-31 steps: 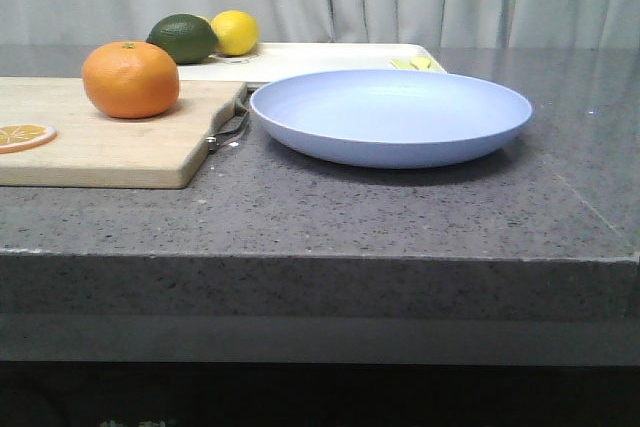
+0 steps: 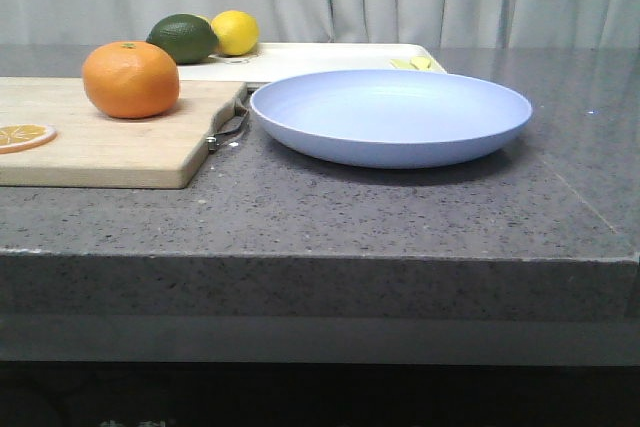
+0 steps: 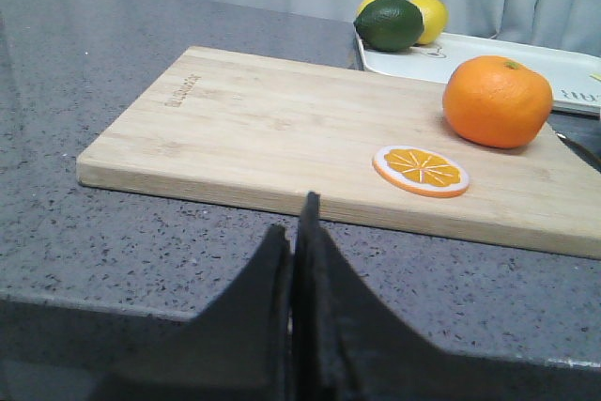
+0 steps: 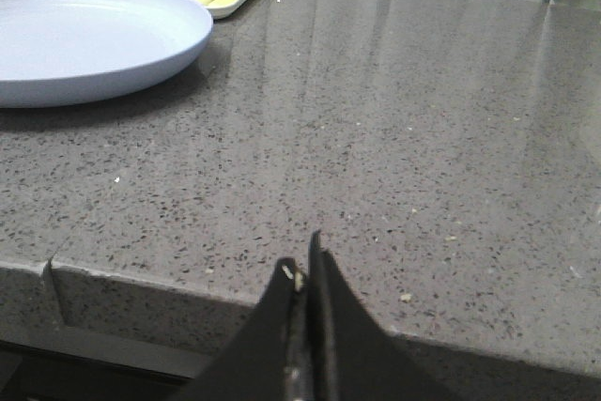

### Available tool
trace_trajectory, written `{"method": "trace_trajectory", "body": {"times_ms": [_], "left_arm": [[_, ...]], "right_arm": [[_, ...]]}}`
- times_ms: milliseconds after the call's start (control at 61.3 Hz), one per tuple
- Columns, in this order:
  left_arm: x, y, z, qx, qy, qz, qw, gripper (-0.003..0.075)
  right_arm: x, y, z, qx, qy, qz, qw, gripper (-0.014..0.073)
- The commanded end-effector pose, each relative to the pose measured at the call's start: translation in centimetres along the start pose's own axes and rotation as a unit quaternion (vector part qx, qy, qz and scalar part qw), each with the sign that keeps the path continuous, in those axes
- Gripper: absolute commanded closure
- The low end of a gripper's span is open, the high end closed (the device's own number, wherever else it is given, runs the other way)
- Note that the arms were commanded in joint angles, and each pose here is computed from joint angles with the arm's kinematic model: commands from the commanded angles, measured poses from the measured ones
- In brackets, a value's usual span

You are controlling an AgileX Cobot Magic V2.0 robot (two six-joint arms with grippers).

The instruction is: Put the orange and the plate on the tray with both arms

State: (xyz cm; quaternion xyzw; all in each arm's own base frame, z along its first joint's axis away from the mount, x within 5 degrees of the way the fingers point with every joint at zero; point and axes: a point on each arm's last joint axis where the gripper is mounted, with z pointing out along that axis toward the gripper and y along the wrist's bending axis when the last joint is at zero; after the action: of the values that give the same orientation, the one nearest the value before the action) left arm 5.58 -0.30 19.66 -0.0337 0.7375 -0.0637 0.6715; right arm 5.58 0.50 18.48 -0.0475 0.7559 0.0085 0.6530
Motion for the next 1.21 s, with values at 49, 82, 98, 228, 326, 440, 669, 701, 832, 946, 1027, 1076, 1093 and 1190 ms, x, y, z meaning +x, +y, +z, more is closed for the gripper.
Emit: {"method": "trace_trajectory", "body": {"times_ms": [49, 82, 98, 228, 326, 440, 669, 701, 832, 946, 1027, 1076, 1093, 1190], "left_arm": [[-0.74, -0.08, -0.17, 0.006, -0.051, -0.008, 0.999, 0.0738], [-0.74, -0.08, -0.17, 0.006, -0.051, -0.008, 0.999, 0.0738], [-0.74, -0.08, -0.17, 0.006, -0.051, -0.008, 0.999, 0.0738], [-0.74, -0.08, -0.17, 0.006, -0.051, -0.008, 0.999, 0.0738], [-0.74, -0.08, -0.17, 0.006, -0.051, -0.008, 0.999, 0.0738], [-0.74, -0.08, -0.17, 0.006, -0.051, -0.008, 0.999, 0.0738], [-0.74, -0.08, -0.17, 0.006, -0.051, -0.008, 0.999, 0.0738], [-0.74, -0.08, -0.17, 0.006, -0.051, -0.008, 0.999, 0.0738], [-0.74, -0.08, -0.17, 0.006, -0.051, -0.008, 0.999, 0.0738], [-0.76, -0.08, -0.18, 0.006, -0.052, -0.008, 0.999, 0.0738], [-0.76, -0.08, -0.18, 0.006, -0.052, -0.008, 0.999, 0.0738], [-0.82, -0.08, -0.18, 0.006, -0.056, -0.005, 0.998, 0.0738], [-0.82, -0.08, -0.18, 0.006, -0.056, -0.005, 0.998, 0.0738], [-1.12, -0.11, -0.22, 0.008, -0.072, -0.005, 0.997, 0.0738]], "right_arm": [[-0.90, -0.15, -0.24, 0.010, -0.050, -0.009, 0.999, 0.0666], [-0.90, -0.15, -0.24, 0.010, -0.050, -0.009, 0.999, 0.0666], [-0.90, -0.15, -0.24, 0.010, -0.050, -0.009, 0.999, 0.0666], [-0.90, -0.15, -0.24, 0.010, -0.050, -0.009, 0.999, 0.0666], [-0.90, -0.15, -0.24, 0.010, -0.050, -0.009, 0.999, 0.0666], [-0.90, -0.15, -0.24, 0.010, -0.050, -0.009, 0.999, 0.0666], [-0.90, -0.15, -0.24, 0.010, -0.050, -0.009, 0.999, 0.0666], [-0.90, -0.15, -0.24, 0.010, -0.050, -0.009, 0.999, 0.0666], [-0.90, -0.15, -0.24, 0.010, -0.050, -0.009, 0.999, 0.0666], [-0.92, -0.15, -0.24, 0.010, -0.051, -0.009, 0.999, 0.0666], [-1.02, -0.17, -0.25, 0.011, -0.056, -0.009, 0.998, 0.0666], [-1.14, -0.19, -0.27, 0.012, -0.063, -0.008, 0.998, 0.0666], [-1.20, -0.19, -0.28, 0.012, -0.066, -0.007, 0.998, 0.0666], [-1.38, -0.18, -0.30, 0.010, -0.076, 0.015, 0.997, 0.0666]]}}
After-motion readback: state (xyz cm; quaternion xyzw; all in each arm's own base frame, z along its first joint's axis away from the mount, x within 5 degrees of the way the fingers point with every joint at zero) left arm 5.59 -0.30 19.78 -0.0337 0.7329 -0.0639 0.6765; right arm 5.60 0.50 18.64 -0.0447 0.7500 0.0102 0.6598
